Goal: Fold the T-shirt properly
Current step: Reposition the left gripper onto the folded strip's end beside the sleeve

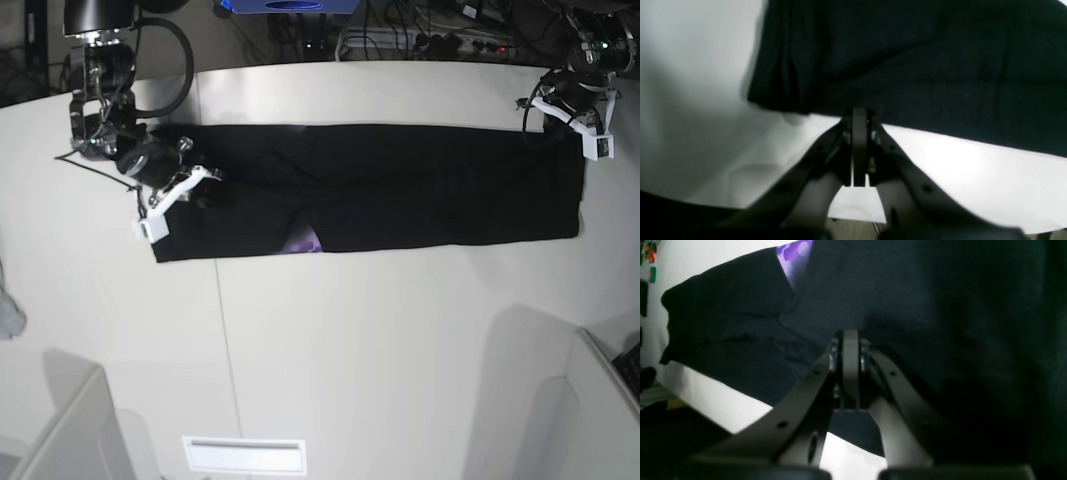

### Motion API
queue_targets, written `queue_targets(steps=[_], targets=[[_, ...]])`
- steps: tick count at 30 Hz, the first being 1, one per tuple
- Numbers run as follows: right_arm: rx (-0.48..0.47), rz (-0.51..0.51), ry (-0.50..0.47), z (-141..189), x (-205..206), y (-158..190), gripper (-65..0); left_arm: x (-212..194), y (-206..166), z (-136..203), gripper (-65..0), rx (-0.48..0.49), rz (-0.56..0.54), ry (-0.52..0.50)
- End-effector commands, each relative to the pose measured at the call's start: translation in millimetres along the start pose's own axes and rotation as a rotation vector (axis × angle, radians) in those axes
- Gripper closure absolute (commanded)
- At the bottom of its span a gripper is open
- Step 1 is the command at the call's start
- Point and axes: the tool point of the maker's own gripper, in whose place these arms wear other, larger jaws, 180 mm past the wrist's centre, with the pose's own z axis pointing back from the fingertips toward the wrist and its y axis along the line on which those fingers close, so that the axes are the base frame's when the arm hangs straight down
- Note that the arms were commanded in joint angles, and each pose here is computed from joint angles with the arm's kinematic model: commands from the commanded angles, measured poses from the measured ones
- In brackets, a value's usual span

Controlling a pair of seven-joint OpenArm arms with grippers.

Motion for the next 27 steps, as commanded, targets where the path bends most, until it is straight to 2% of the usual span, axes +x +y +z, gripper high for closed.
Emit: queue_targets(steps=[1, 12, 27], targets=[[0.013, 0.019, -0.037, 3, 13, 3, 0.0, 9, 1, 1, 0.0, -0.005, -0.004, -0.034], [0.014, 0.016, -0.031, 4, 9, 4, 0.0, -16, 12, -34, 0.0, -0.02, 0.11, 0.05], [0.01, 0.011, -0.03, 4, 8, 2, 0.0, 30, 13, -42, 0.0, -0.023, 0.105, -0.047]])
